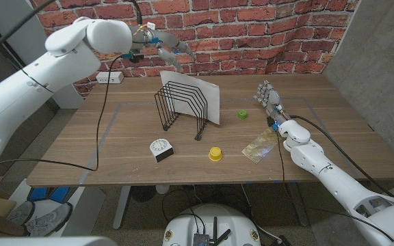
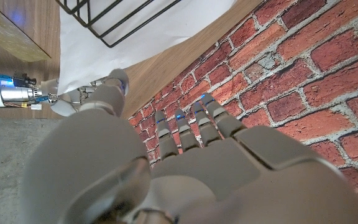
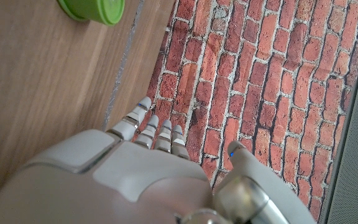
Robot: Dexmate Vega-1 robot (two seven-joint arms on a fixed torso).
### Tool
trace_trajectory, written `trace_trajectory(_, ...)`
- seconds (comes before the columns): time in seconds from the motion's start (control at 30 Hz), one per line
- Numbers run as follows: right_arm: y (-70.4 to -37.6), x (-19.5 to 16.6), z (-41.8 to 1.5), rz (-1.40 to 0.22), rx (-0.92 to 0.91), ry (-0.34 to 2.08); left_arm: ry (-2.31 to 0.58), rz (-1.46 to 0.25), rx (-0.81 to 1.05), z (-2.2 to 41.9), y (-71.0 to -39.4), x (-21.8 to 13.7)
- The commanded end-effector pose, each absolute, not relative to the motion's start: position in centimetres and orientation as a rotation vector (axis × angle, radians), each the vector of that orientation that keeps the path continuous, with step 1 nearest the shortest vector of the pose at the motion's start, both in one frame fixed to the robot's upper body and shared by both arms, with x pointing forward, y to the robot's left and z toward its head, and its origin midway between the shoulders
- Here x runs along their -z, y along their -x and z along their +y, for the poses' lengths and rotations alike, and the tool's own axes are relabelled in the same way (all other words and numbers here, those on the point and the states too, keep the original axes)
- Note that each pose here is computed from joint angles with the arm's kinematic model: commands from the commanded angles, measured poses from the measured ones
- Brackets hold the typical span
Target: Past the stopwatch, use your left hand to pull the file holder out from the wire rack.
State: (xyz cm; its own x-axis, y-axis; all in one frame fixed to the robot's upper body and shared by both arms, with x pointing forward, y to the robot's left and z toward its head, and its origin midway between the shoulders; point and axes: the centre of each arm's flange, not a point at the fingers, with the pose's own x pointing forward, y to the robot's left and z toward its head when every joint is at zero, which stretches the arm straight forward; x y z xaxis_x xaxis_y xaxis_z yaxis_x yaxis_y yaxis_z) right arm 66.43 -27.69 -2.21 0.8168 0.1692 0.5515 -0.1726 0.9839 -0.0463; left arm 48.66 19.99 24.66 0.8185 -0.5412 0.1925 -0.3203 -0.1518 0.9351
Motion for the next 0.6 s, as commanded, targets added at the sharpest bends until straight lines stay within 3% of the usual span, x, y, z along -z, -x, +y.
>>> trace_trajectory(0.03,-66.3,2.5,-27.8,-0.578,-0.177,-0.003,-1.913,-0.648,0.195,18.0,-48.7,-24.9)
trace_trajectory(0.6,-66.1,2.8,-28.0,-0.582,-0.167,-0.010,-1.993,-0.699,0.179,16.1,-49.7,-23.9)
